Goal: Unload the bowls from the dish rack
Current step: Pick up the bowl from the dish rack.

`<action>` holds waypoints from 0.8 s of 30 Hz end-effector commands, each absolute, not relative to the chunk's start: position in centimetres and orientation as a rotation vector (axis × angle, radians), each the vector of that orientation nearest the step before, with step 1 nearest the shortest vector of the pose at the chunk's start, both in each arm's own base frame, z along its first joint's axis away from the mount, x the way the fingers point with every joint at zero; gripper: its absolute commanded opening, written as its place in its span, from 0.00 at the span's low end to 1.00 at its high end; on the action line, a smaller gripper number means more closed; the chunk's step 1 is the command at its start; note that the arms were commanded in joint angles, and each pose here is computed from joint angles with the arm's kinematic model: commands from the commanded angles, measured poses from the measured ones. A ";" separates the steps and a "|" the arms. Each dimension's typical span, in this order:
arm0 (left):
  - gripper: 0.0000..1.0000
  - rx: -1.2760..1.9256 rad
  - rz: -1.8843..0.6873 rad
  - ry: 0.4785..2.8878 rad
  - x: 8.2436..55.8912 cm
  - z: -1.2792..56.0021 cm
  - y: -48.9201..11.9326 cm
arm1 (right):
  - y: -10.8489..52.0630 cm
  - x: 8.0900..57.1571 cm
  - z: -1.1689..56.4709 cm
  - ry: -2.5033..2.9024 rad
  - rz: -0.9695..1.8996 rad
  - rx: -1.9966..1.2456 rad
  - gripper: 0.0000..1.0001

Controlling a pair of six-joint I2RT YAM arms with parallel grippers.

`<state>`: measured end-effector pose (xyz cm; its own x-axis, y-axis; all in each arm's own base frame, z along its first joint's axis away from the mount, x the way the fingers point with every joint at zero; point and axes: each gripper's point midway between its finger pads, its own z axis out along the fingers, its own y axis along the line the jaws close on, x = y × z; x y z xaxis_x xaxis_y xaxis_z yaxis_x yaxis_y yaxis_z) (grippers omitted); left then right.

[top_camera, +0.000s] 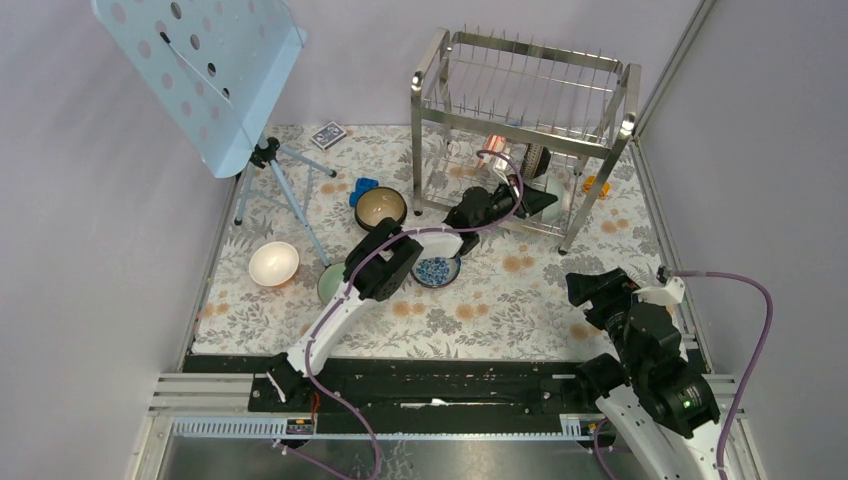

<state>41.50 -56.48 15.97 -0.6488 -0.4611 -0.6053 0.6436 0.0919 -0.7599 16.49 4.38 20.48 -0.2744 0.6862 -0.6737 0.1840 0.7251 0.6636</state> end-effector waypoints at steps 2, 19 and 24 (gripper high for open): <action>0.00 0.168 -1.788 1.175 41.8 28.1 -53.2 | 4.5 16.6 21.2 1.788 0.587 0.668 0.80; 0.00 0.071 -1.935 1.077 41.7 31.6 -51.0 | 4.5 16.5 21.4 1.777 0.601 0.666 0.79; 0.00 0.030 -1.964 1.055 42.1 32.0 -50.1 | 4.5 16.4 21.4 1.774 0.603 0.666 0.80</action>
<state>42.31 -55.42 17.10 -0.7644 -0.4934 -0.4150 0.4847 -0.0152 -0.8746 16.31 4.42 20.71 -0.2683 0.6910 -0.6713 0.1693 0.7198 0.6732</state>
